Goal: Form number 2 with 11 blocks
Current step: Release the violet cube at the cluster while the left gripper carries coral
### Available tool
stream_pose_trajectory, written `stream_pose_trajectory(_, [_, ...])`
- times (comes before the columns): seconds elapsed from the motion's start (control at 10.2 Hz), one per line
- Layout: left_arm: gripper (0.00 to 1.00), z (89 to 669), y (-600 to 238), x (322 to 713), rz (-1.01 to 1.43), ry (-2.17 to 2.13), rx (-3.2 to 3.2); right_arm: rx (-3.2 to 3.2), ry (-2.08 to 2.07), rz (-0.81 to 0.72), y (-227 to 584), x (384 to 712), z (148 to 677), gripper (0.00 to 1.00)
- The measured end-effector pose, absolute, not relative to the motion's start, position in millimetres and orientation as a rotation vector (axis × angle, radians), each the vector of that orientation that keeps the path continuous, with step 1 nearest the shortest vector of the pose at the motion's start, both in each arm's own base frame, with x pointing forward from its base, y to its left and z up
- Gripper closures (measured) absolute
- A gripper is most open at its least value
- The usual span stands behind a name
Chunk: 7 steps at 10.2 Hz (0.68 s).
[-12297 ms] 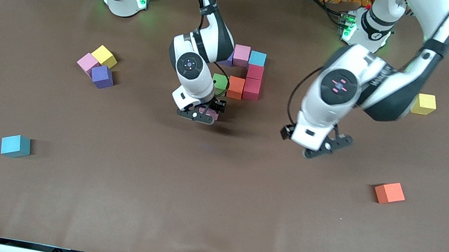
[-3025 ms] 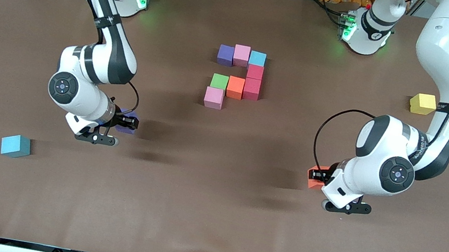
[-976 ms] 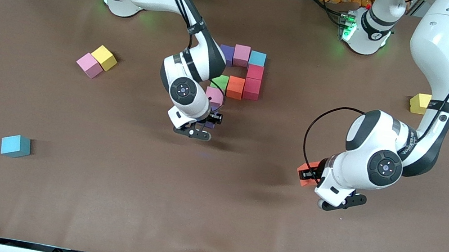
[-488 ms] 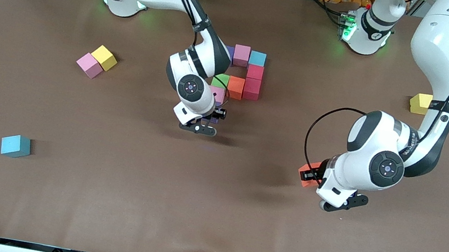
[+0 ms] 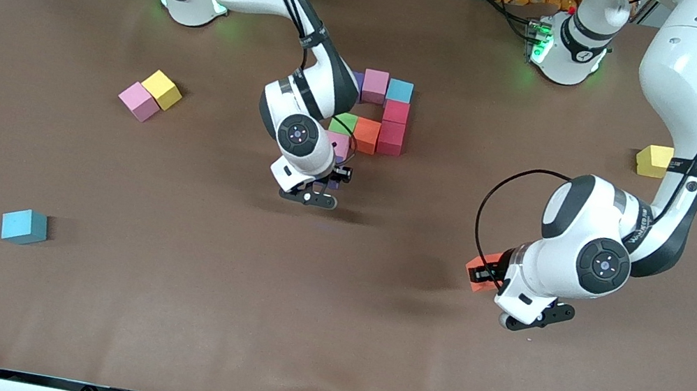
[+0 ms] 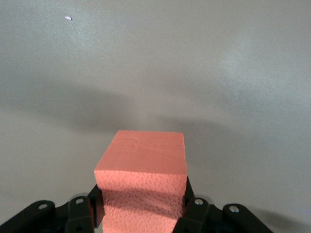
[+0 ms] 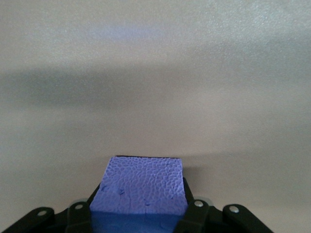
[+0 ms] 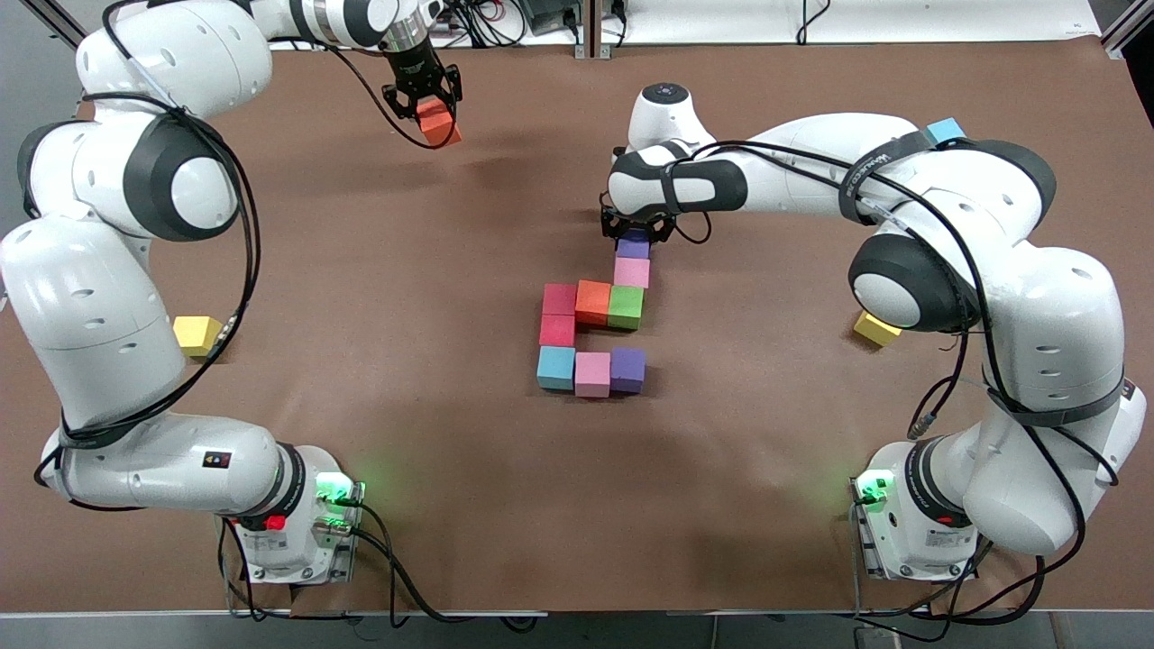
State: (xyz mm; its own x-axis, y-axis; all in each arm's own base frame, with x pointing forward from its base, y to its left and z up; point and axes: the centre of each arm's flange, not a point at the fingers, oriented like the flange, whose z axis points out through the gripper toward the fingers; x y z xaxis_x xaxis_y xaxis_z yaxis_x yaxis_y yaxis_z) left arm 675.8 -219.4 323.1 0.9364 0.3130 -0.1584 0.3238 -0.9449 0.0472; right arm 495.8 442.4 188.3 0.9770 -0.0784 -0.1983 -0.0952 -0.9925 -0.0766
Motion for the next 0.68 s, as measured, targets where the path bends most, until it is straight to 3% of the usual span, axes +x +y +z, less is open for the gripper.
stream_pose_trajectory(0.29, [0.40,322.7,-206.1,680.0,-0.228,0.527,3.014,-3.047,0.170,0.316,438.2,493.7,183.3,0.02])
stream_pose_trajectory(0.68, [0.40,339.9,-207.0,682.2,-0.197,0.539,2.998,-3.033,0.304,0.326,422.1,518.8,207.2,0.00])
